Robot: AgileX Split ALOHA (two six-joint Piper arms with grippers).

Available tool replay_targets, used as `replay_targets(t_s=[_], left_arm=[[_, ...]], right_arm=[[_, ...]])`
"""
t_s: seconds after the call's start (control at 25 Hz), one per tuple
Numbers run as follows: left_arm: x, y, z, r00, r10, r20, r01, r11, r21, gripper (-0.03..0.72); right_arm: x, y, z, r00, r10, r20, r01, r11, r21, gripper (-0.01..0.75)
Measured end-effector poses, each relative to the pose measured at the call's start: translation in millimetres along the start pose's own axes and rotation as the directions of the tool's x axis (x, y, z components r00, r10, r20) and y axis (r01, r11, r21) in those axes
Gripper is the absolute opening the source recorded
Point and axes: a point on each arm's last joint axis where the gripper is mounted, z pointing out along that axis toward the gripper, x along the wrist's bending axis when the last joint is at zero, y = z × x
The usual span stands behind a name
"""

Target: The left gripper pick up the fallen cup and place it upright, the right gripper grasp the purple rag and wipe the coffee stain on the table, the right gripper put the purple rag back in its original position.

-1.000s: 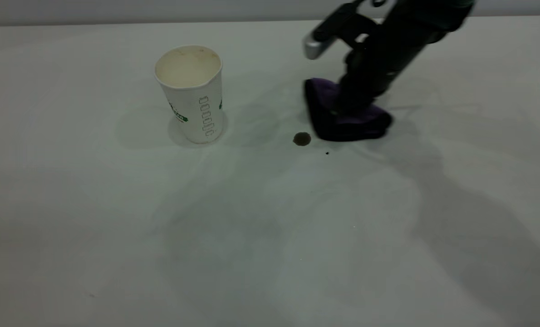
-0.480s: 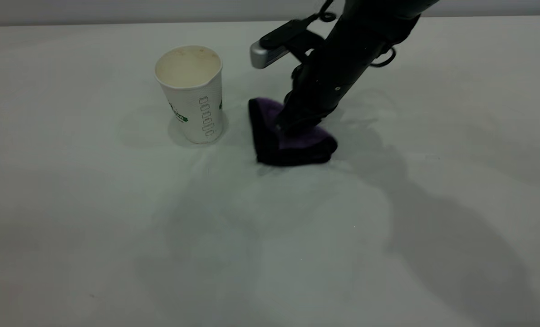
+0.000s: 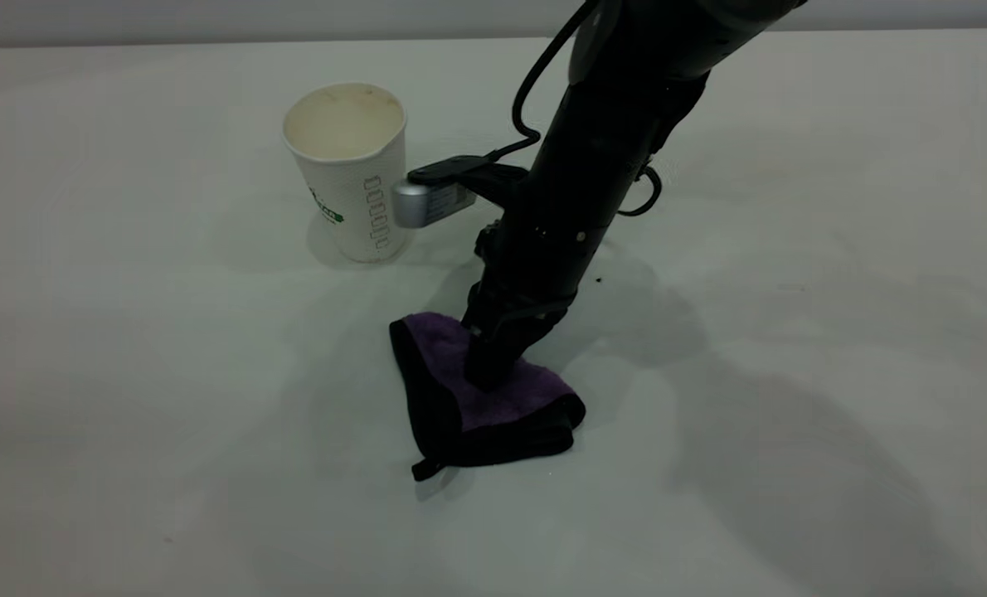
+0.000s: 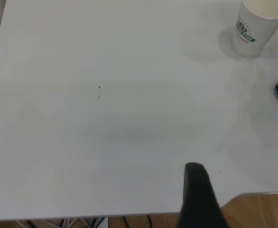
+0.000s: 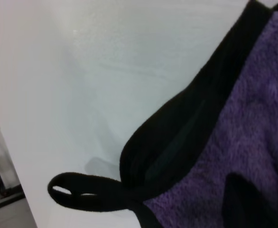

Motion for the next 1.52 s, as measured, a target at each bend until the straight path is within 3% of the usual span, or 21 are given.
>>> replay_targets(t_s=[0.28, 0.48, 0.64, 0.92, 1.04, 1.24, 1.4, 1.52], left_arm=[[0, 0, 0, 1.0, 0.0, 0.0, 0.0, 1.0, 0.0, 0.536], [0, 0, 0, 1.0, 0.0, 0.0, 0.0, 1.0, 0.0, 0.536], [0, 0, 0, 1.0, 0.0, 0.0, 0.0, 1.0, 0.0, 0.536], [0, 0, 0, 1.0, 0.0, 0.0, 0.0, 1.0, 0.0, 0.536], [0, 0, 0, 1.0, 0.0, 0.0, 0.0, 1.0, 0.0, 0.536], [0, 0, 0, 1.0, 0.0, 0.0, 0.0, 1.0, 0.0, 0.536], [0, 0, 0, 1.0, 0.0, 0.0, 0.0, 1.0, 0.0, 0.536], [0, 0, 0, 1.0, 0.0, 0.0, 0.0, 1.0, 0.0, 0.536]], right_arm=[[-18, -1, -10, 0.995, 0.078, 0.061, -0.074, 0.995, -0.067, 0.045], [-72, -15, -50, 0.961, 0.153, 0.229, -0.116, 0.979, -0.169, 0.049], [-116, -46, -85, 0.924, 0.237, 0.301, -0.185, 0.964, -0.193, 0.056], [-165, -117, -129, 0.884, 0.39, 0.257, -0.359, 0.919, -0.161, 0.076], [-169, -128, -140, 0.88, 0.406, 0.249, -0.381, 0.914, -0.144, 0.128], [-157, -114, -176, 0.871, 0.423, 0.25, -0.381, 0.903, -0.2, 0.34], [-123, -91, -239, 0.879, 0.426, 0.214, -0.368, 0.891, -0.265, 0.477], [-86, -80, -288, 0.886, 0.431, 0.169, -0.375, 0.883, -0.283, 0.496]])
